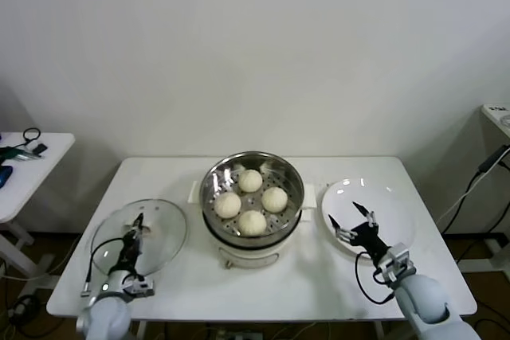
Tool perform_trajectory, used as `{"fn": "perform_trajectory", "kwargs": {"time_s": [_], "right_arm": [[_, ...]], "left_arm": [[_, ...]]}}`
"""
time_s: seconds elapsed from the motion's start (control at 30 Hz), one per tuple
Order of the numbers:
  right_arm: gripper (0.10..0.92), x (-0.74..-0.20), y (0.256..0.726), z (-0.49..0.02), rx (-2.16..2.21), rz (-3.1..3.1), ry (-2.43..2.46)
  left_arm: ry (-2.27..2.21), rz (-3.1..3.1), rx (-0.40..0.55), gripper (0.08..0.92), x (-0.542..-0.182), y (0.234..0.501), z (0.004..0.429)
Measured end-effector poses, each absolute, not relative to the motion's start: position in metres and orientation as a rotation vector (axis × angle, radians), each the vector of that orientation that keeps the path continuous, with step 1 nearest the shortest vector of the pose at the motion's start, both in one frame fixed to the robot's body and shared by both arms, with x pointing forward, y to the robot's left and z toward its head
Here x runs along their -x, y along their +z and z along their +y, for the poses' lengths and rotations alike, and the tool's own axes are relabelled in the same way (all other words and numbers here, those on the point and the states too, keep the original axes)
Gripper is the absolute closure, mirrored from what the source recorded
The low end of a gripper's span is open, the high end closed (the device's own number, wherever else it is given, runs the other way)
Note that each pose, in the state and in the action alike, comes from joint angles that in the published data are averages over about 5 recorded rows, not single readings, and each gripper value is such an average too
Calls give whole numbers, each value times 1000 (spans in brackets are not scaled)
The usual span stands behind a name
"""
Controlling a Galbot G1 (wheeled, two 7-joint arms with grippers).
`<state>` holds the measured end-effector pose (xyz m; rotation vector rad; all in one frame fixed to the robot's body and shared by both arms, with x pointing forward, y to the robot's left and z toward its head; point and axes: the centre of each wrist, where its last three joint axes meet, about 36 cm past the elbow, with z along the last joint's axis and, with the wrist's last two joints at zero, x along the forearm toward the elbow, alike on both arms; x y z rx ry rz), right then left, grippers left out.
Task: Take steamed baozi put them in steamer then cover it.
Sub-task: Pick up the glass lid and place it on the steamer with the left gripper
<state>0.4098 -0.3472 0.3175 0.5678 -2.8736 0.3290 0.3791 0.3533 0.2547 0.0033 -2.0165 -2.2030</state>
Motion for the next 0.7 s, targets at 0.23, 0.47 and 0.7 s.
{"fn": "perform_trajectory", "kwargs": {"time_s": [0.23,0.47,0.7], "right_arm": [[200,-413,318,-350,-572,-2879,336],[200,-418,318,-353,-578,-2886,338],[200,-423,317,-355,-582,-2892,339]], "left_arm": [[-2215,-2030,-49,854,-367,275,355],[-2223,-2044,-128,854,-345,306,350],[-2234,-2040,-219,854,-318,348,340]]}}
